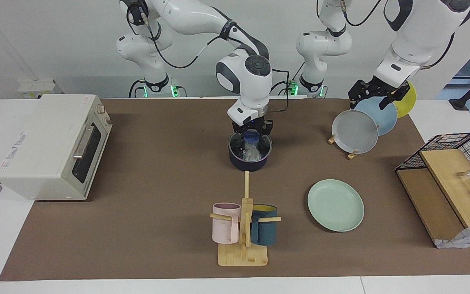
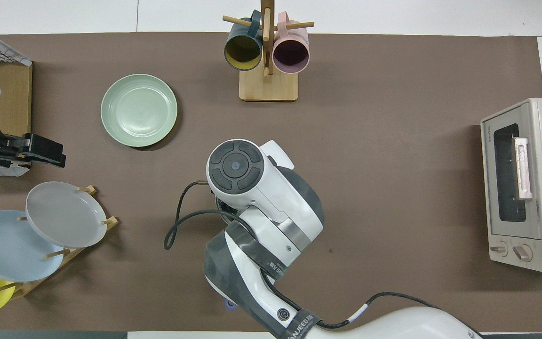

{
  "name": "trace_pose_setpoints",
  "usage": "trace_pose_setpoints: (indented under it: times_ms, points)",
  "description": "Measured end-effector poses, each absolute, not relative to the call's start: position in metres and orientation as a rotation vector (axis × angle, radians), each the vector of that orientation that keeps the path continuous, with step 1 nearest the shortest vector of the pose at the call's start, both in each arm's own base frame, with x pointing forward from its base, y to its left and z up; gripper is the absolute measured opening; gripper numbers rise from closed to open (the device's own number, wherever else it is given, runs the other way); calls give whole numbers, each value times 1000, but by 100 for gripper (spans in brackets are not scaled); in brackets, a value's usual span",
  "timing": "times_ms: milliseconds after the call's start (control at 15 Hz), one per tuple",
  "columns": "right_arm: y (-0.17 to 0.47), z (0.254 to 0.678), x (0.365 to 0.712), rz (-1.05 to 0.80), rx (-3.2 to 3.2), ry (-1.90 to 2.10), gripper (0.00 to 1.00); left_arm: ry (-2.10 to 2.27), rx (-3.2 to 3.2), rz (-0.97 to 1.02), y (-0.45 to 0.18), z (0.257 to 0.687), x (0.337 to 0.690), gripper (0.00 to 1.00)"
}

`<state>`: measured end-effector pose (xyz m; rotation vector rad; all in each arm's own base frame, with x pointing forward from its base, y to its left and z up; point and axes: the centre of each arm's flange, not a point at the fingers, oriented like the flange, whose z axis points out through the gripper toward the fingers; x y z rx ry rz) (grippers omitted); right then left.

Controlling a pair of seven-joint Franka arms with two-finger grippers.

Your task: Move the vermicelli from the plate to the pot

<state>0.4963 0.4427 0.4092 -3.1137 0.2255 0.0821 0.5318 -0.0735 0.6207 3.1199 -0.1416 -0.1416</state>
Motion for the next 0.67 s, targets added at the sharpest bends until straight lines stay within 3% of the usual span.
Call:
trace_pose_setpoints:
  times_ms: [133, 200, 267, 467, 667]
  points:
    - [443, 402, 498, 69, -3109, 226, 78, -142, 3120, -142, -74, 621, 532, 100]
    - [442, 399, 500, 64, -3111, 228, 93, -142, 3120, -142, -74, 621, 532, 100]
    - [438, 399, 505, 48, -3115, 236, 99, -142, 3120, -142, -74, 621, 532, 100]
    - [395, 428, 537, -31, -3109, 246, 100, -142, 3120, -142, -74, 621, 532, 100]
    - [310, 484, 567, -58, -3145, 169, 100, -142, 3120, -142, -74, 621, 532, 100]
